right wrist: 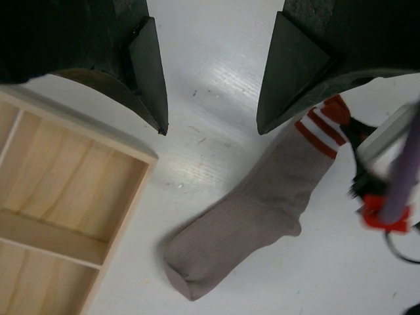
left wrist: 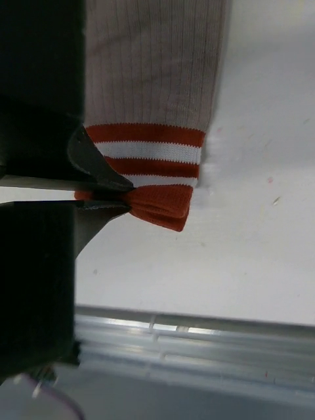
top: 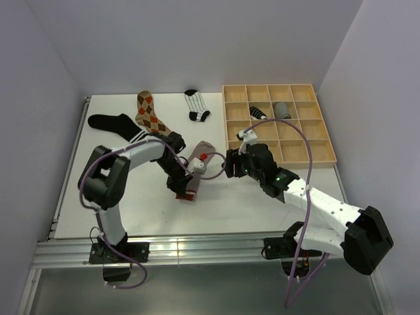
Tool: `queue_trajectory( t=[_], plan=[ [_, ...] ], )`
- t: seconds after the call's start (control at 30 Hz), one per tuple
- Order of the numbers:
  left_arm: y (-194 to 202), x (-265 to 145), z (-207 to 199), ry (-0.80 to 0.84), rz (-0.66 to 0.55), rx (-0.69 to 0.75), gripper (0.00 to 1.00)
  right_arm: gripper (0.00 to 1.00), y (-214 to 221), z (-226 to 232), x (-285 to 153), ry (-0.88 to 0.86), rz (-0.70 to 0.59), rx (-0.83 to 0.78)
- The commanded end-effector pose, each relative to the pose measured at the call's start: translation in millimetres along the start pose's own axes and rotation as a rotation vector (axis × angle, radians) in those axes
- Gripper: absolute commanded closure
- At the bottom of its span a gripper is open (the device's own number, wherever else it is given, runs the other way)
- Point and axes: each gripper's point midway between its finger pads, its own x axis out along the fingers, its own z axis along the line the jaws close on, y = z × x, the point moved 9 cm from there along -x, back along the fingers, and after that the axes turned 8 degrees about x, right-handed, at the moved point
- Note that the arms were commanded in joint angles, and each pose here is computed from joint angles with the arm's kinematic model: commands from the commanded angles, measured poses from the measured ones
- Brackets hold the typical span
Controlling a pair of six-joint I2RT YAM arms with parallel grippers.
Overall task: Roll the socks
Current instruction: Roll the sock at the center of the board.
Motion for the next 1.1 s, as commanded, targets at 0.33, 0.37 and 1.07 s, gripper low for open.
queue_trajectory(
  t=[0.33, 0.37, 1.07],
  plan=[
    [11, 2, 21, 0.316, -0.065, -0.306, 0.99, 0.37, 55, 63, 5, -0.355, 0.008, -0.131],
    [11, 3, 23, 0.318, -0.063, -0.316, 1.0, 0.36, 58, 65, 5, -0.369, -0.001, -0.133],
    [26, 23, 52, 0.333, 0.004, -0.435, 1.0, 0.31, 108, 105, 63, -0.446, 0.115, -0.287]
  ],
)
